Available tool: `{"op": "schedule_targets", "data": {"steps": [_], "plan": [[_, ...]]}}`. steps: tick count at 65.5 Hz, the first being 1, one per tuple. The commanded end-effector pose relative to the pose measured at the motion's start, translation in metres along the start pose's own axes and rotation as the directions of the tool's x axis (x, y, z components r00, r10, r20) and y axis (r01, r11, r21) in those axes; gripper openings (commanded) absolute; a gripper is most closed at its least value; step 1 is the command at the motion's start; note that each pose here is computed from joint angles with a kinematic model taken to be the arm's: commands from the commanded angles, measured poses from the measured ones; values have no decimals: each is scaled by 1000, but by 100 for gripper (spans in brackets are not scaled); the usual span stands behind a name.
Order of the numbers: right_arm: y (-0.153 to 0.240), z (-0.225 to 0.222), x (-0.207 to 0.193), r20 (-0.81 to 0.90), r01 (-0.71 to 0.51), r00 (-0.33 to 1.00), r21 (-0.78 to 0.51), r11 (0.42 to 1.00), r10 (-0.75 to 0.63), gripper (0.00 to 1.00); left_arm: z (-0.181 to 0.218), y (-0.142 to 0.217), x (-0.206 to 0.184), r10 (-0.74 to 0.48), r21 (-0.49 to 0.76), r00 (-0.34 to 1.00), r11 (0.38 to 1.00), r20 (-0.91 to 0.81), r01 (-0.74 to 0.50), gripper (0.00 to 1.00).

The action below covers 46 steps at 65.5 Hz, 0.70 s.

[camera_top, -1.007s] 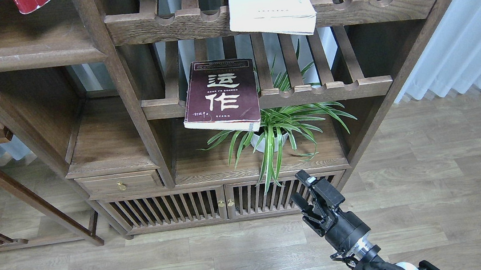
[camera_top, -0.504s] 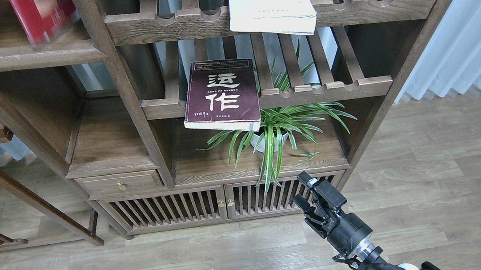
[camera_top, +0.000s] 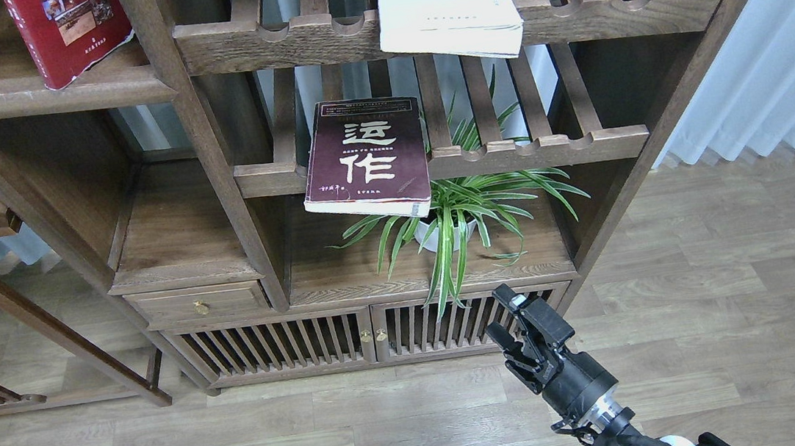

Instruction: Organize books on shelf

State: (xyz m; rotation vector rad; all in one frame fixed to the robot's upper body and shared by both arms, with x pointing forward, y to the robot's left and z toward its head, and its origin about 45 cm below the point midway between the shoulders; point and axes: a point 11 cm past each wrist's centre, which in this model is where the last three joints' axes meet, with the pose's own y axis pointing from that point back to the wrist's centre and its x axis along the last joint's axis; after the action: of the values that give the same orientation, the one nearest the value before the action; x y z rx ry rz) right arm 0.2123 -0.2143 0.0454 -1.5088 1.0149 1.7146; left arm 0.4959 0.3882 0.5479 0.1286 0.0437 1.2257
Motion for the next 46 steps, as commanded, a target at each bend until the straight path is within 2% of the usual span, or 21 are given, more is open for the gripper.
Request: {"op": "schedule_targets", "data": {"steps": [1,6,17,37,46], "plan": [[-3,-1,-2,-5,6,1000,-3,1000,-6,97,8,21,0,-17,-13,998,1000,64,18,86],[-4,-1,-3,-9,7,1000,-8,1000,-7,97,13,29,-5,-38,-22,995,999,87,40,88],[-11,0,-8,-14,25,1000,-17,1000,-25,97,-3,44,-25,-134,-2,986,991,101,135,93],[-19,-10,-19,-44,49,998,-21,999,-50,96,-45,102,-34,-154,104,987,983,45,148,98],[-18,-10,-21,-53,51,997,-30,998,-53,96,-69,108,-41,-185,166,983,970,19,180,98]]}}
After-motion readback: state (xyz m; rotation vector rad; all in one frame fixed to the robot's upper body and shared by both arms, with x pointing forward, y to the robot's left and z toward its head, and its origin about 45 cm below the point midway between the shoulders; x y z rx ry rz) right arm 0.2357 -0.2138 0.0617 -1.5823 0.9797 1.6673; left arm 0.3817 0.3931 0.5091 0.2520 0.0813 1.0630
